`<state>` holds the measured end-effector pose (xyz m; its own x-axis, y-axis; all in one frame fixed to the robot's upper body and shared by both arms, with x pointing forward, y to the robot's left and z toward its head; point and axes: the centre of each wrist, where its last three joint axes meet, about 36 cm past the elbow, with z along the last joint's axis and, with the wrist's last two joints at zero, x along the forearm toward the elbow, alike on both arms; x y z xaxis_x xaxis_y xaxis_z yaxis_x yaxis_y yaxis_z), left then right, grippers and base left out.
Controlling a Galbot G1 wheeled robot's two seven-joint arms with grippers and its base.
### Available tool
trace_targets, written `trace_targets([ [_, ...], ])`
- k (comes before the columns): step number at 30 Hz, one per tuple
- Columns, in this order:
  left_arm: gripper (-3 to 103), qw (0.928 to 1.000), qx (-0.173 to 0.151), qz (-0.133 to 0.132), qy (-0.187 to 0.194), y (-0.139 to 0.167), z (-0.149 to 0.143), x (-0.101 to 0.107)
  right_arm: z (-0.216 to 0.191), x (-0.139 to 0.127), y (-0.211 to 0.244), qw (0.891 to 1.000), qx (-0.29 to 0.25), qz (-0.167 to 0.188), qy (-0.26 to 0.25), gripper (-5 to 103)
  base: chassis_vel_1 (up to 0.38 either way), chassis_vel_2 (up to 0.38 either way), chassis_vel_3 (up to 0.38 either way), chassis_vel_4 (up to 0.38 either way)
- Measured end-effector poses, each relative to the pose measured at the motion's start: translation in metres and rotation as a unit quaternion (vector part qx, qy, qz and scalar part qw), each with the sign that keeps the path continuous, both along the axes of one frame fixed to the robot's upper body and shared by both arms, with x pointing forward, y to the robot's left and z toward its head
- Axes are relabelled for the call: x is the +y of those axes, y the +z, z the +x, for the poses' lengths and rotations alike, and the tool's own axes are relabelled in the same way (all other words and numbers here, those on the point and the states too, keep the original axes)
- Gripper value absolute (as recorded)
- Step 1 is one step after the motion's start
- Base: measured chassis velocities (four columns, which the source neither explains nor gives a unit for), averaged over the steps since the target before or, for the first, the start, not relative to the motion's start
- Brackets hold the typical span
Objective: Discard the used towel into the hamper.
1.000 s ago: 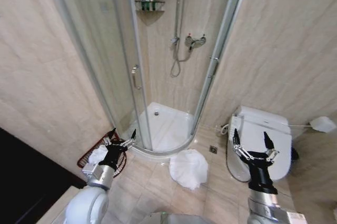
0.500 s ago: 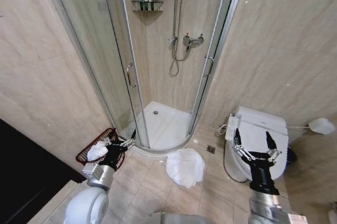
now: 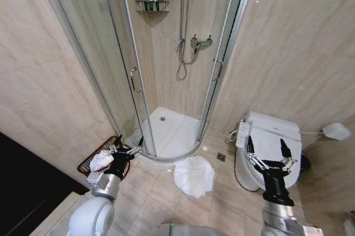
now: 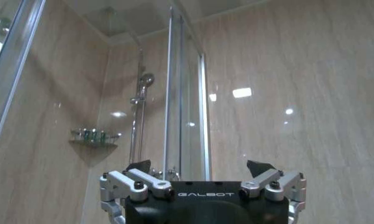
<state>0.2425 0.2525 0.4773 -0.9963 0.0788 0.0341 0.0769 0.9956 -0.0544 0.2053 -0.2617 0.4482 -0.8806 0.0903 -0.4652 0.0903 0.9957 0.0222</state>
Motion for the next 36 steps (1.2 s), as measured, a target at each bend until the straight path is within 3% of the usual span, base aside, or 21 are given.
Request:
trace_targets([
  [36,100,1.0000,0.000,0.000,0.000,0.0000,0.0000,0.0000,0.0017,-0.0033,-0.0054,1.000,-0.002,-0.001,0.001,100,0.031,-0.027,-0.039,0.038],
])
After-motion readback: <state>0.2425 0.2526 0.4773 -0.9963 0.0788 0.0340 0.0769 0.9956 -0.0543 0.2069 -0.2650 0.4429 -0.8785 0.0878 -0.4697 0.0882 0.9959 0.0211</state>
